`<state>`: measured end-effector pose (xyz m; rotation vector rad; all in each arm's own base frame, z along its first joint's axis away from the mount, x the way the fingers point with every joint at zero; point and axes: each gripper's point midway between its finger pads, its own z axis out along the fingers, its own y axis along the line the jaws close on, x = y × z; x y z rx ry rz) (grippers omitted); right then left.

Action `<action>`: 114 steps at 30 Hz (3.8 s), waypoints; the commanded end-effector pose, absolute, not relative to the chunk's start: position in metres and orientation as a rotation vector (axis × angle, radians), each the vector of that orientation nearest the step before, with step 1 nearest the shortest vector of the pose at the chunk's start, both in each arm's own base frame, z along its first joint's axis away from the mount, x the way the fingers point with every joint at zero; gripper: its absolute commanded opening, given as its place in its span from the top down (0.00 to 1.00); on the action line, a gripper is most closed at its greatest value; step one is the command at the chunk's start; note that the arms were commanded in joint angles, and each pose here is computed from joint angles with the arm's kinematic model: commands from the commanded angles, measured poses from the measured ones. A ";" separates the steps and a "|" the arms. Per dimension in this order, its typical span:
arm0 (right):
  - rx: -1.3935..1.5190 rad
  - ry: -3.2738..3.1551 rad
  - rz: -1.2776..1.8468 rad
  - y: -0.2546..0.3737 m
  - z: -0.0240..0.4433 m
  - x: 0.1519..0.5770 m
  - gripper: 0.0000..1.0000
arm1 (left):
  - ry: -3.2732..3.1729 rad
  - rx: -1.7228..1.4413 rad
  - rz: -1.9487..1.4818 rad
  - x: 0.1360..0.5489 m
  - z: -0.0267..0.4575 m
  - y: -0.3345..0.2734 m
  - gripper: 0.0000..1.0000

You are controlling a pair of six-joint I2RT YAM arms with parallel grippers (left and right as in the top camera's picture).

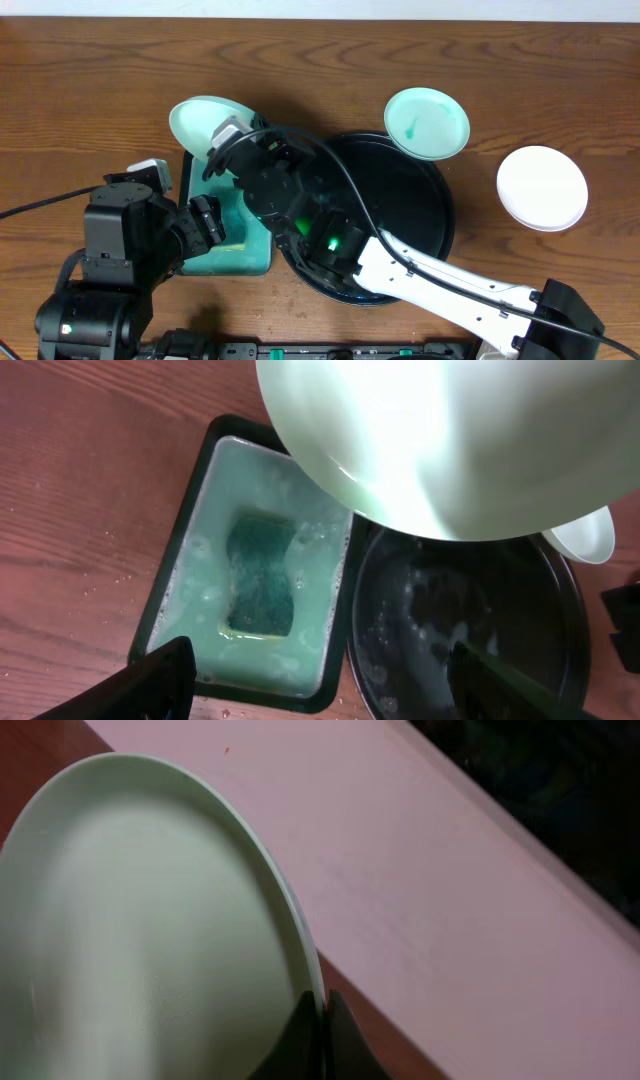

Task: Clean dirty plates on tray and stack at the side
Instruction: 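Lift the green plate off the black tray with the right gripper, then carry the green plate right and stack it on the white plate, then pick up the upper green plate at right and place it on the black tray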

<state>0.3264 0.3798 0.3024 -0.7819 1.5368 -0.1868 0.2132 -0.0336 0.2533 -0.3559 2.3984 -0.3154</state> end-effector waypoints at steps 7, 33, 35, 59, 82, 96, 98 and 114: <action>-0.792 1.446 -0.233 0.384 0.333 0.310 0.99 | 2.390 -0.339 -0.322 0.213 0.258 -0.034 0.19; -0.676 1.503 -0.209 0.371 0.333 0.318 0.99 | 2.390 -0.339 -0.322 0.213 0.258 -0.034 0.19; -0.616 1.574 -0.130 0.367 0.320 0.326 0.99 | 2.390 -0.339 -0.322 0.213 0.258 -0.034 0.19; 0.538 2.389 0.408 -0.001 0.229 0.373 0.99 | 2.390 -0.339 -0.322 0.213 0.258 -0.034 0.19; 1.438 2.472 0.242 -0.178 0.075 0.298 0.49 | 2.390 -0.339 -0.322 0.213 0.258 -0.034 0.19; 0.428 2.555 0.309 -0.020 0.136 0.384 0.50 | 2.390 -0.339 -0.322 0.213 0.258 -0.034 0.19; 0.453 2.604 0.235 -0.010 0.116 0.387 0.49 | 2.390 -0.339 -0.322 0.213 0.258 -0.034 0.19; 0.565 2.713 0.386 0.035 0.017 0.418 0.93 | 2.390 -0.339 -0.322 0.213 0.258 -0.034 0.18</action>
